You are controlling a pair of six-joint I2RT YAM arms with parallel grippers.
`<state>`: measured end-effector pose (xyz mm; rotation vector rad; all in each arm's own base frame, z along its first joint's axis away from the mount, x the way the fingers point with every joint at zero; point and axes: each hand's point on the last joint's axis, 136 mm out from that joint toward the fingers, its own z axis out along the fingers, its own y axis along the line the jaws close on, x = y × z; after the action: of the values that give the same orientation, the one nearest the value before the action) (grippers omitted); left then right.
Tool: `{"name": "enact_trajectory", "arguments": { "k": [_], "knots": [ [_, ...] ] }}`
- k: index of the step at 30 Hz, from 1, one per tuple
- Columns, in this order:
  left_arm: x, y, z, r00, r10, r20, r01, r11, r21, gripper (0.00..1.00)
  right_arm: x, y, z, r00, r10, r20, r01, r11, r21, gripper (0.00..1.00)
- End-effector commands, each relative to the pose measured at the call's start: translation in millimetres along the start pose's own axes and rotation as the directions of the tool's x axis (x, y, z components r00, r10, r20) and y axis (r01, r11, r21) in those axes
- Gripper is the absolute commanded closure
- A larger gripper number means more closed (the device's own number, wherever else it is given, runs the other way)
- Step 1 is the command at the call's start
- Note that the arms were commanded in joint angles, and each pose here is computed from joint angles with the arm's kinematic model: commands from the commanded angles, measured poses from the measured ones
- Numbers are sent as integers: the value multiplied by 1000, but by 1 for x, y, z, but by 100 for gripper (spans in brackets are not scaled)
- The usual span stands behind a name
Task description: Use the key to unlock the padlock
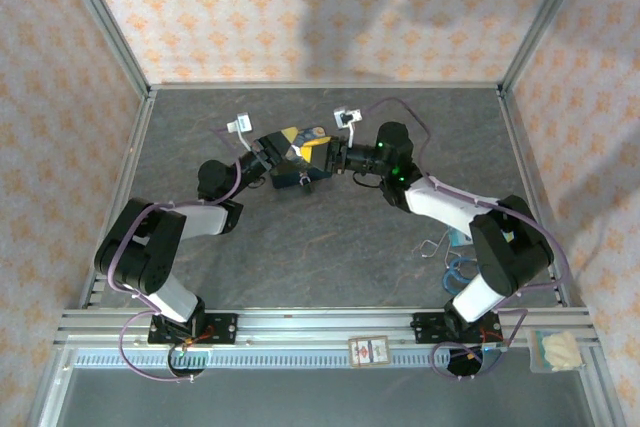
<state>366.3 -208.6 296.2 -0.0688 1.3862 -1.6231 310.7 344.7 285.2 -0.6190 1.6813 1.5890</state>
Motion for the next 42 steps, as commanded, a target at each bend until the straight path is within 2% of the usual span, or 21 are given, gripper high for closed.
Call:
{"name": "enact_trajectory", "arguments": {
  "k": [1,30,31,35,38,42],
  "knots": [
    [-6,-23,2,999,34,33,-37,996,82,100,0,9,3,1000,-20,10,20,999,-49,63],
    [-5,-33,-5,998,10,69,-17,995,103,100,7,7,11,999,32,20,-30,996,-84,74],
    [-5,-33,-6,998,10,69,-17,995,103,100,8,6,11,999,36,18,-34,996,-82,77],
    [-5,-36,-6,997,11,70,-19,994,108,100,10,4,11,999,42,17,-41,996,-77,79],
    [-5,-36,-7,997,10,71,-18,994,108,100,8,4,11,999,43,24,-41,996,-74,100],
    [-4,-37,-8,997,4,71,-12,994,112,100,6,4,11,999,38,35,-35,997,-70,100]
  ]
}}
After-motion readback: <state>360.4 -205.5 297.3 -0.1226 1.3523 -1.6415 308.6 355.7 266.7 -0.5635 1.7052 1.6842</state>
